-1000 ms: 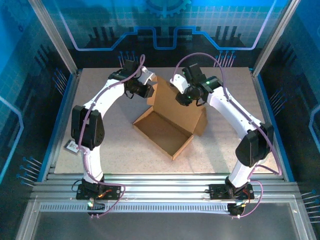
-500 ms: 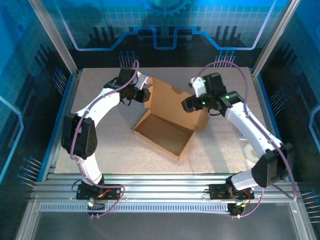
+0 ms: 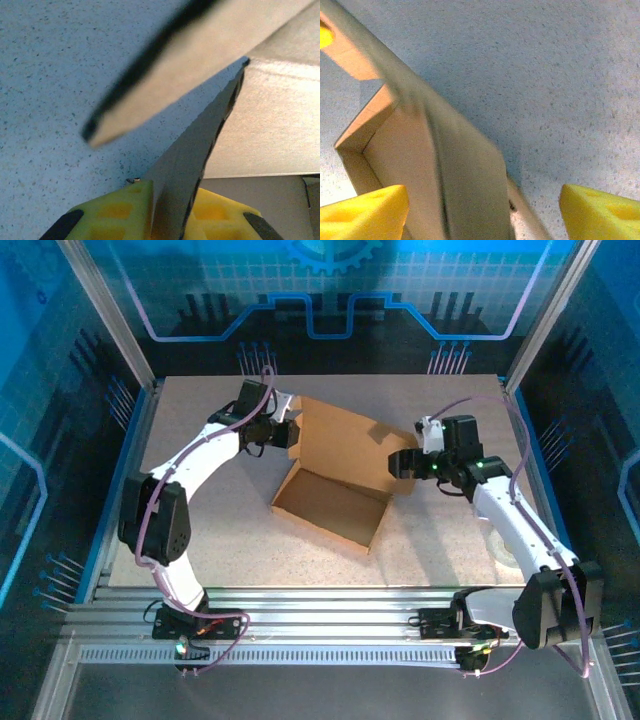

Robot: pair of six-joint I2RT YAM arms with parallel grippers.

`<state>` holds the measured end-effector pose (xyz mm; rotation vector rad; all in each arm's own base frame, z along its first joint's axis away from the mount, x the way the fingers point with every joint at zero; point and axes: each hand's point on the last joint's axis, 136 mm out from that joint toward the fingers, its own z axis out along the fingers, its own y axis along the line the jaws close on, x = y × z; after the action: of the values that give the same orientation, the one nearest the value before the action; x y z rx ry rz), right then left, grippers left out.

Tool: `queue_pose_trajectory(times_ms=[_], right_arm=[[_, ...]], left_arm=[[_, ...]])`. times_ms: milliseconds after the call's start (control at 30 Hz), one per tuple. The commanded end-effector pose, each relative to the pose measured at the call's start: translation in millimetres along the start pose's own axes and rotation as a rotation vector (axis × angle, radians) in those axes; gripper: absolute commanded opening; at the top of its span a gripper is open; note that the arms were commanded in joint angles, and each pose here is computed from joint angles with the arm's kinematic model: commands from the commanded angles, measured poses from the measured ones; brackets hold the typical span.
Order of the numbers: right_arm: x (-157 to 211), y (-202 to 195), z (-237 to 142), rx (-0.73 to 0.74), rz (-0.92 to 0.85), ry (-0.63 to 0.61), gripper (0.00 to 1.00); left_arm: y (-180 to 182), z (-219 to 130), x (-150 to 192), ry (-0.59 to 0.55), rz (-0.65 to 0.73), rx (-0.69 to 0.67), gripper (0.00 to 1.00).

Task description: Fold the paper box

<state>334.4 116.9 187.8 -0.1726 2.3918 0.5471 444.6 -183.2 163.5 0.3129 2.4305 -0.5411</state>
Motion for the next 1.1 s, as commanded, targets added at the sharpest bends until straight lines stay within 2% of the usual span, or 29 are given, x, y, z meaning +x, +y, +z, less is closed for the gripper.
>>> queue_pose_trajectory(times_ms=[0, 300, 633, 1067], right_arm=[[1.1, -6.4, -1.5, 0.038, 0.103, -0.036, 0.75], [1.8, 3.3, 3.9, 0.145, 0.069, -0.033, 0.47], [-13.6, 2.6, 11.4, 0.227, 0.082, -0.086, 0.18], [-42.0, 2.6, 24.5, 0.275, 0.076, -0.203, 0.06]], left_arm=[[3.6, -8.1, 8.4, 0.000, -0.091, -0.051, 0.19], [1.5, -11.2, 20.3, 0.003, -0.192, -0.083, 0.19], [-5.1, -18.4, 24.6, -0.059, -0.273, -0.070, 0.19], [-16.0, -18.5, 11.2, -0.122, -0.310, -0.060, 0.20]])
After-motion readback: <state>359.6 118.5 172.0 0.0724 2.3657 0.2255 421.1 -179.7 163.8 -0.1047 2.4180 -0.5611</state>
